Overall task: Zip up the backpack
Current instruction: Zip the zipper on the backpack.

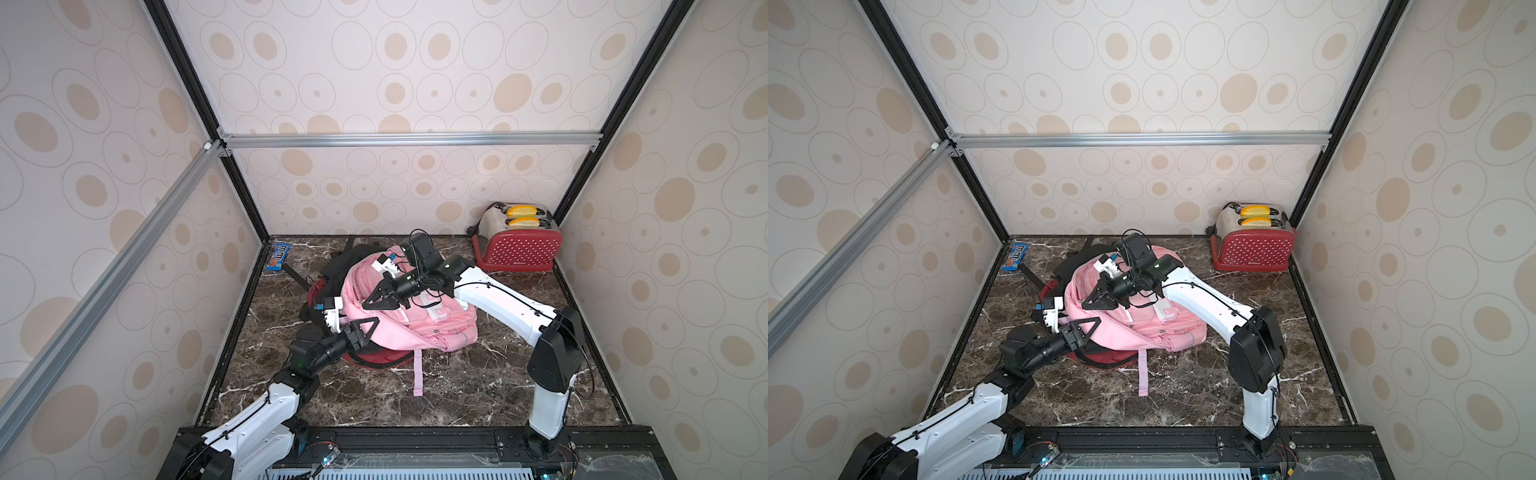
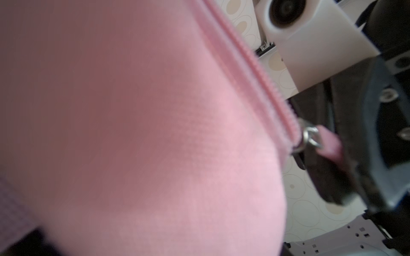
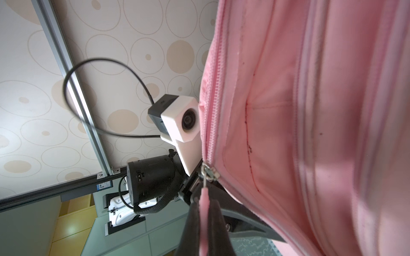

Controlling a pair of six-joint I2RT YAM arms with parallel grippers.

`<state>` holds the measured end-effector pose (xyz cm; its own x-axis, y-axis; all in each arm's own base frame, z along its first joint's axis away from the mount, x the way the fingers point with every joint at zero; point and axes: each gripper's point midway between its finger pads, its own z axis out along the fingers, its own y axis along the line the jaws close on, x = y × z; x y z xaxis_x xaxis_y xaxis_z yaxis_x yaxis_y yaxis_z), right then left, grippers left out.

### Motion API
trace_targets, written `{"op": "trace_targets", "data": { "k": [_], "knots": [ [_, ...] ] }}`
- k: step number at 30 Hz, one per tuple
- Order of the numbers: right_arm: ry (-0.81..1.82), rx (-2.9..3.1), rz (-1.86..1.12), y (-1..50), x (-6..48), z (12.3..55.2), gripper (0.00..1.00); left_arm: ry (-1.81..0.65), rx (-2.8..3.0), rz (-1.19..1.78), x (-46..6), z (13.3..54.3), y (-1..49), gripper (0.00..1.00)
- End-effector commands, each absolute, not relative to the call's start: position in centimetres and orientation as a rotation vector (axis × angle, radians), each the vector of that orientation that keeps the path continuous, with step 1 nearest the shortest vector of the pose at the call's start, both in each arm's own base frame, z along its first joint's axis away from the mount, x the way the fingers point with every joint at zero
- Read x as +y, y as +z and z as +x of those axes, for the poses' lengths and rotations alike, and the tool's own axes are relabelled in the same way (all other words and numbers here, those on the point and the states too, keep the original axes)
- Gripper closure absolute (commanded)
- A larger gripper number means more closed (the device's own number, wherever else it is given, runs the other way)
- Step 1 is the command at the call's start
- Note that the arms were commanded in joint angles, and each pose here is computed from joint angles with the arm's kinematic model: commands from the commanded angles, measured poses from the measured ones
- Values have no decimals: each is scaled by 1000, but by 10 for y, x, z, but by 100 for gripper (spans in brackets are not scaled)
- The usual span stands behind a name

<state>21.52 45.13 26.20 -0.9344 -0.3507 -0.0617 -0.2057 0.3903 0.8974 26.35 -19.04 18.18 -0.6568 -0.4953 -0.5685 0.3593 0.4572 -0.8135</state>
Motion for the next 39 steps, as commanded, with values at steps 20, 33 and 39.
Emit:
{"op": "trace_targets", "data": {
  "k": [20, 33, 39],
  "knots": [
    [-1734, -2420, 533, 299, 483, 227, 100, -1361, 1823, -70, -193, 253, 201, 100],
    [-1801, -2414, 445, 307, 499, 254, 100, -1374, 1846, -74, -193, 246, 196, 100],
    [-1822, -2445, 355, 302, 496, 277, 100, -1375, 1849, -77, -192, 242, 195, 100]
  ]
}}
